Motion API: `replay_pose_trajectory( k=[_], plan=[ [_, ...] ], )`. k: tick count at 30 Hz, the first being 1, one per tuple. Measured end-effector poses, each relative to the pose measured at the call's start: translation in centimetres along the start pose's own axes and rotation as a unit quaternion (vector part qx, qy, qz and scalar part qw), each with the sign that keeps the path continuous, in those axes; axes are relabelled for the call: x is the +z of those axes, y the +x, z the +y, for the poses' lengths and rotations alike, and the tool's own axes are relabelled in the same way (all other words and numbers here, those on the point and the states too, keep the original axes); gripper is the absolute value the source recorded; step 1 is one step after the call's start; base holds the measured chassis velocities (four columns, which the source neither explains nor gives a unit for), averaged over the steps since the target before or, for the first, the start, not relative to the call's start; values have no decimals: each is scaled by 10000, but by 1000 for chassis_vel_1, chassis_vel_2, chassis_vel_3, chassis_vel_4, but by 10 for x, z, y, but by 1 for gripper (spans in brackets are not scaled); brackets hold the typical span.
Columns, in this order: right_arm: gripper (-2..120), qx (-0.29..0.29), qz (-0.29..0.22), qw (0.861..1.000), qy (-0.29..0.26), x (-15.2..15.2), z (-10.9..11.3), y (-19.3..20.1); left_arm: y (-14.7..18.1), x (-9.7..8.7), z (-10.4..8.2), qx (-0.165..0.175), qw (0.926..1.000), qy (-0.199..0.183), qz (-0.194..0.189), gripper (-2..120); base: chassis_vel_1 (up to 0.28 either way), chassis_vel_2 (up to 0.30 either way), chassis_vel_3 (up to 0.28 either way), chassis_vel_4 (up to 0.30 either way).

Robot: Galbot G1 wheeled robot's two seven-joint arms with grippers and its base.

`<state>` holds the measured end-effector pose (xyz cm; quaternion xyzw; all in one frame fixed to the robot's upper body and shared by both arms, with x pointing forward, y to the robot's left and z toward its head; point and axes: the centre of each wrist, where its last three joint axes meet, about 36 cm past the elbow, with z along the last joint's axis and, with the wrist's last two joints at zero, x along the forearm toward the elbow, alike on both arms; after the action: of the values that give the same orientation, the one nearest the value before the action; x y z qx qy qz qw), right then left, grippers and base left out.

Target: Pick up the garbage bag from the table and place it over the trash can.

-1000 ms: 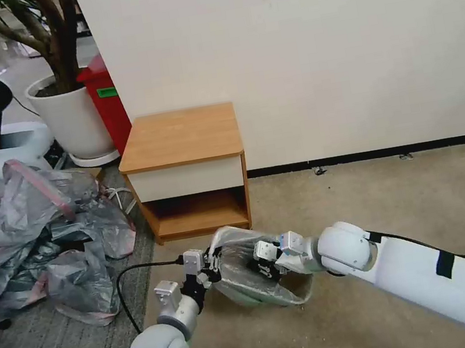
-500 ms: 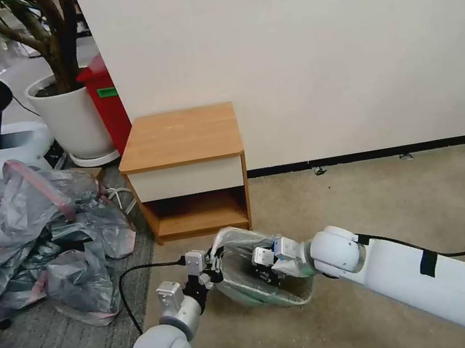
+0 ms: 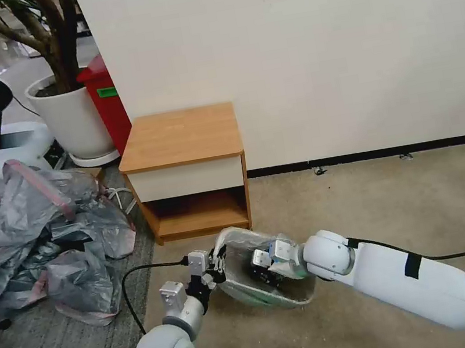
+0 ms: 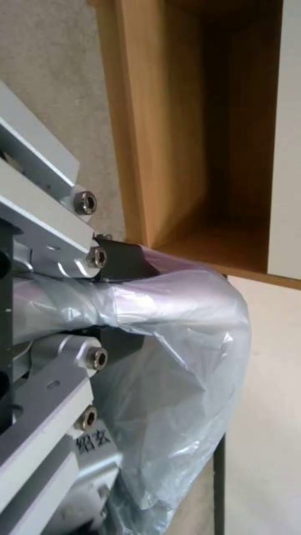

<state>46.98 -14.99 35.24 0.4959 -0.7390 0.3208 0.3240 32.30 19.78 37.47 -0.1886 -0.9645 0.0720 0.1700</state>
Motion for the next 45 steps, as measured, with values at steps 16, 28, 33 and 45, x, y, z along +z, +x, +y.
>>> replay_pose_trajectory(
  k=[16,28,33,45],
  plan=[
    [0,100,335,9994,-51,-5,8,-21,0,1,-2,-5,10000,40,-5,9,0,0,0,0],
    [0,231,445,9987,-111,-14,11,-29,1,1,-2,-17,10000,41,6,9,0,0,0,0],
    [0,266,452,9985,-145,-19,13,-32,2,0,-2,-15,10000,31,3,9,0,0,0,0],
    [0,432,494,9976,-238,-27,17,-37,3,0,-1,-21,10000,11,8,9,0,0,0,0]
  ],
)
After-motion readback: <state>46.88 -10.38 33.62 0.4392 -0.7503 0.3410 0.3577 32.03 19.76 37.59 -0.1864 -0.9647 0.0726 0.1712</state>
